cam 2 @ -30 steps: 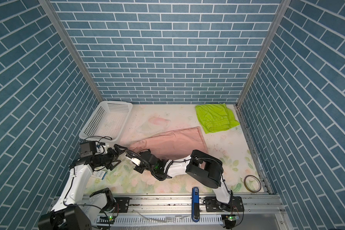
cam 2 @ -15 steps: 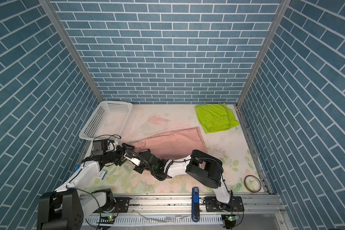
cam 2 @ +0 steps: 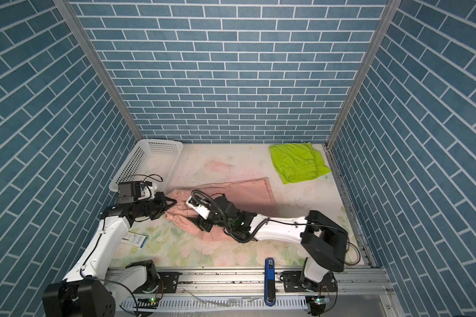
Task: Fold and stack the shorts
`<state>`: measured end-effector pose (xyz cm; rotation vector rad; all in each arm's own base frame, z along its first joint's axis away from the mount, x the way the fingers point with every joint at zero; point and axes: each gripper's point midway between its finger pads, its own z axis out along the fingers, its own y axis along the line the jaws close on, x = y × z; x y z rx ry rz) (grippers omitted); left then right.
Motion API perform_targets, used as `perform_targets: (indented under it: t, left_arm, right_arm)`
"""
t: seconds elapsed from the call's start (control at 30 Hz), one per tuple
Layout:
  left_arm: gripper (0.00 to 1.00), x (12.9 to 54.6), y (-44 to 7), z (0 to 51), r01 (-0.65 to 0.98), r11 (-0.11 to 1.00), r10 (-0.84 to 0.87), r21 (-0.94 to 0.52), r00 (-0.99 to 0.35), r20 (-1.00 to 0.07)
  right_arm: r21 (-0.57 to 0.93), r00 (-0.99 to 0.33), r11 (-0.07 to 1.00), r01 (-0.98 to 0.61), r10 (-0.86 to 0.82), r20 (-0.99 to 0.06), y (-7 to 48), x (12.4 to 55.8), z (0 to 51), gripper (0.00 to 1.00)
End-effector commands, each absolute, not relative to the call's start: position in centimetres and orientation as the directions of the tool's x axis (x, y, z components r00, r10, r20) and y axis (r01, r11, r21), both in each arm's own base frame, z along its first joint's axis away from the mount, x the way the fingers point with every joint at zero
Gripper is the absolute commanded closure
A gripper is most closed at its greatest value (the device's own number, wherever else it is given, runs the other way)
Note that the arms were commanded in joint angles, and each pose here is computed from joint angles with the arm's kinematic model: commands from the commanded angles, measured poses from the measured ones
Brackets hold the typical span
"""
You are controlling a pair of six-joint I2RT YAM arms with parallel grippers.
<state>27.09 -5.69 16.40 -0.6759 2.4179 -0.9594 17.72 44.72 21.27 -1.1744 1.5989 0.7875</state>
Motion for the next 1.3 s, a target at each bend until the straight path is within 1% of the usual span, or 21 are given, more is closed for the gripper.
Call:
perform_targets:
  t: [0.0,0.03,0.1,0.17,0.23,0.3,0.33,0.4,0.43,0.5,0.63,0.7,0.77,0.83,0.87,0.93,0.97,1.0,1.1,1.17,1.27]
  left_arm:
    - [1.0,24.0,-4.8,16.9,-0.32,0.666,-0.554,-0.674,-0.817,-0.16]
    - [1.0,23.7,-4.4,17.5,-0.324,0.679,-0.548,-0.659,-0.821,-0.161]
    - [1.0,22.9,-2.3,18.3,-0.348,0.752,-0.524,-0.559,-0.831,-0.187]
    - [1.0,22.6,-0.3,19.2,-0.367,0.806,-0.507,-0.465,-0.833,-0.221]
    - [1.0,23.2,0.3,20.7,-0.361,0.803,-0.511,-0.475,-0.827,-0.234]
    - [1.0,24.1,0.3,22.0,-0.344,0.794,-0.513,-0.501,-0.821,-0.249]
    - [1.0,24.6,0.4,22.7,-0.337,0.794,-0.513,-0.505,-0.818,-0.261]
    - [1.0,25.4,1.0,23.8,-0.33,0.808,-0.505,-0.488,-0.815,-0.286]
    - [1.0,25.8,1.2,24.2,-0.33,0.81,-0.504,-0.484,-0.814,-0.289]
    - [1.0,26.7,0.7,24.5,-0.312,0.792,-0.506,-0.525,-0.816,-0.279]
    - [1.0,27.2,0.2,23.5,-0.308,0.77,-0.518,-0.559,-0.814,-0.264]
    - [1.0,27.0,0.5,23.0,-0.317,0.78,-0.515,-0.539,-0.815,-0.266]
    - [1.0,27.0,0.6,22.8,-0.319,0.785,-0.512,-0.531,-0.816,-0.268]
    - [1.0,27.1,0.5,23.1,-0.31,0.789,-0.508,-0.531,-0.815,-0.278]
    - [1.0,27.2,0.5,23.2,-0.307,0.797,-0.501,-0.521,-0.816,-0.286]
    - [1.0,27.2,-0.2,23.4,-0.284,0.833,-0.46,-0.474,-0.833,-0.308]
    - [1.0,27.3,-0.9,23.4,-0.267,0.847,-0.435,-0.46,-0.846,-0.31]
    - [1.0,27.3,-1.8,23.3,-0.248,0.855,-0.412,-0.455,-0.858,-0.307]
    - [1.0,27.5,-4.1,23.2,-0.208,0.868,-0.366,-0.451,-0.881,-0.299]
    - [1.0,27.5,-5.0,23.1,-0.194,0.877,-0.348,-0.439,-0.887,-0.303]
    - [1.0,27.5,-6.3,23.0,-0.179,0.884,-0.327,-0.432,-0.896,-0.299]
  right_arm:
    - [-0.115,-0.138,0.356,-0.927,-0.61,-0.78,39.4,18.1,15.5,0.39]
    - [-0.11,-0.164,0.359,-0.927,-0.651,-0.741,38.3,18.1,14.5,0.4]
    - [-0.071,-0.21,0.347,-0.935,-0.705,-0.677,36.8,17.6,12.9,0.38]
    - [-0.018,-0.222,0.313,-0.95,-0.712,-0.666,37.4,16.7,12.1,0.41]
    - [0.096,-0.24,0.24,-0.966,-0.694,-0.679,39.9,15.3,12.0,0.54]
    - [0.186,-0.251,0.169,-0.968,-0.688,-0.681,42.2,14.0,11.3,0.63]
    - [0.232,-0.252,0.123,-0.965,-0.682,-0.686,43.7,13.2,11.1,0.71]
    - [0.299,-0.247,0.049,-0.953,-0.695,-0.675,45.9,12.0,10.4,0.81]
    - [0.341,-0.25,0.014,-0.94,-0.709,-0.659,46.9,11.3,10.0,0.84]
    - [0.417,-0.261,-0.04,-0.908,-0.726,-0.636,48.6,10.4,9.4,0.92]
    - [0.559,-0.279,-0.127,-0.819,-0.764,-0.582,50.5,8.5,8.7,0.95]
    - [0.617,-0.287,-0.131,-0.776,-0.798,-0.531,50.7,7.9,8.0,0.96]
    - [0.654,-0.298,-0.08,-0.752,-0.844,-0.446,50.7,7.9,6.2,0.98]
    - [0.644,-0.3,-0.019,-0.765,-0.874,-0.382,50.2,8.6,5.0,1.0]
    - [0.631,-0.305,-0.005,-0.776,-0.872,-0.382,50.1,9.1,5.1,1.0]
    - [0.602,-0.355,0.033,-0.798,-0.833,-0.425,49.5,10.9,6.2,0.99]
    - [0.582,-0.384,0.046,-0.812,-0.793,-0.473,49.3,12.0,7.9,0.97]
    - [0.565,-0.421,0.068,-0.822,-0.74,-0.524,48.9,13.3,9.3,0.93]
    - [0.527,-0.486,0.136,-0.839,-0.625,-0.611,45.6,15.8,12.3,0.88]
    - [0.483,-0.509,0.226,-0.846,-0.615,-0.603,42.2,16.4,12.1,0.86]
    - [0.422,-0.557,0.373,-0.826,-0.658,-0.507,36.4,15.7,9.0,0.91]
